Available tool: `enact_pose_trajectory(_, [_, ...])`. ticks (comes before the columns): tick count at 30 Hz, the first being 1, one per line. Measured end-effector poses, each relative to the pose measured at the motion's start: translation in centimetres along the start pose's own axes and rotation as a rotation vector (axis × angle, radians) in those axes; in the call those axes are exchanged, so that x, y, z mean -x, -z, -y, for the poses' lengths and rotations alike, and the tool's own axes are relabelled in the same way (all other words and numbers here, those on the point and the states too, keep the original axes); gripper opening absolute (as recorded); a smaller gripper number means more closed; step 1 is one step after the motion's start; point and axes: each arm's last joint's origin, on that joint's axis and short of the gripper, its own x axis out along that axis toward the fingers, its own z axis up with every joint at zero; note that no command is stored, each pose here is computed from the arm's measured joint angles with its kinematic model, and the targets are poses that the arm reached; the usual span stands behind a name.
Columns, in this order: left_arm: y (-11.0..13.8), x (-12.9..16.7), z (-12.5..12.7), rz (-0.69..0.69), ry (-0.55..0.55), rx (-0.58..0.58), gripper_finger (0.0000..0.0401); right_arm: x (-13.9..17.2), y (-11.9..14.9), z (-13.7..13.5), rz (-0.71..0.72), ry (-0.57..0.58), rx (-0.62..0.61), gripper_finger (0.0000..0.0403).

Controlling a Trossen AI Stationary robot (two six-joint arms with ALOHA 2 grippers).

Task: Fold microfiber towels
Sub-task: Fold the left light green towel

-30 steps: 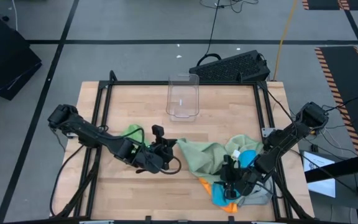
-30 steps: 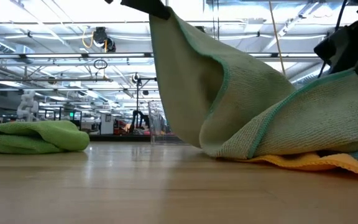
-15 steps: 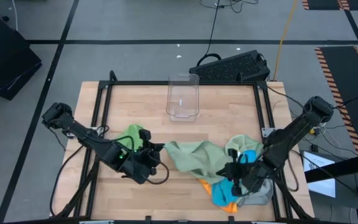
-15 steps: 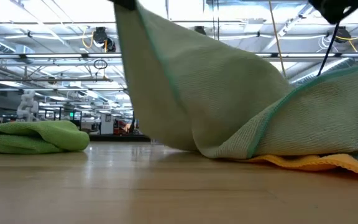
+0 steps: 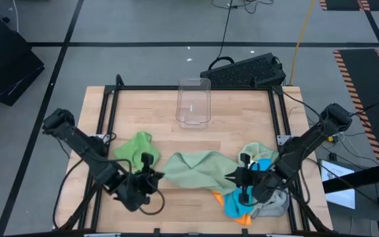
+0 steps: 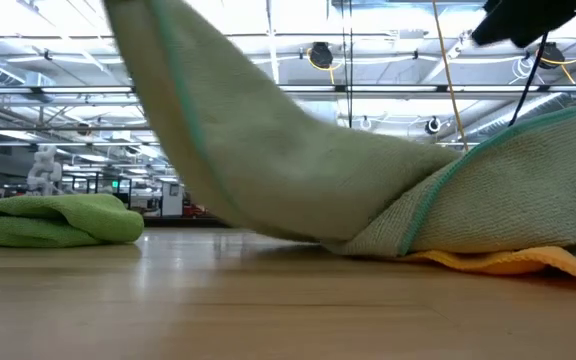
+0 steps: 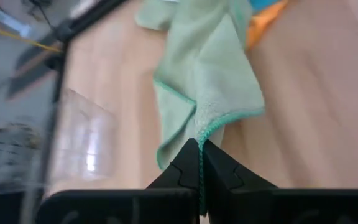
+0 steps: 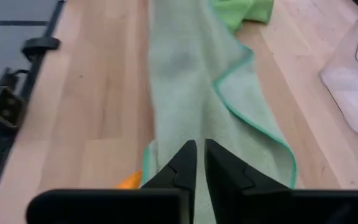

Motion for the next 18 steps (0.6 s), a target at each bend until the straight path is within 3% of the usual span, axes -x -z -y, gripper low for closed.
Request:
enact_pose_trajectory(6, [2.4,0.1,2.1,-0.029,0.023,0.099,0.0006,-3.2,0.1,-0.5,0.001,0.013,0.040,0.0086])
enact_pose_trajectory(11, [4.1,-0.5,2.7,-0.044,-0.036,0.192,0.0009,-4.7,0.4,-1.1,-0.045,-0.090,0.089,0.0134])
enact_pose_trajectory(18, [4.4,-1.1,2.1,-0.045,-0.094,0.175,0.0005,-4.6,1.0,-1.7,-0.136,-0.233,0.121,0.0172])
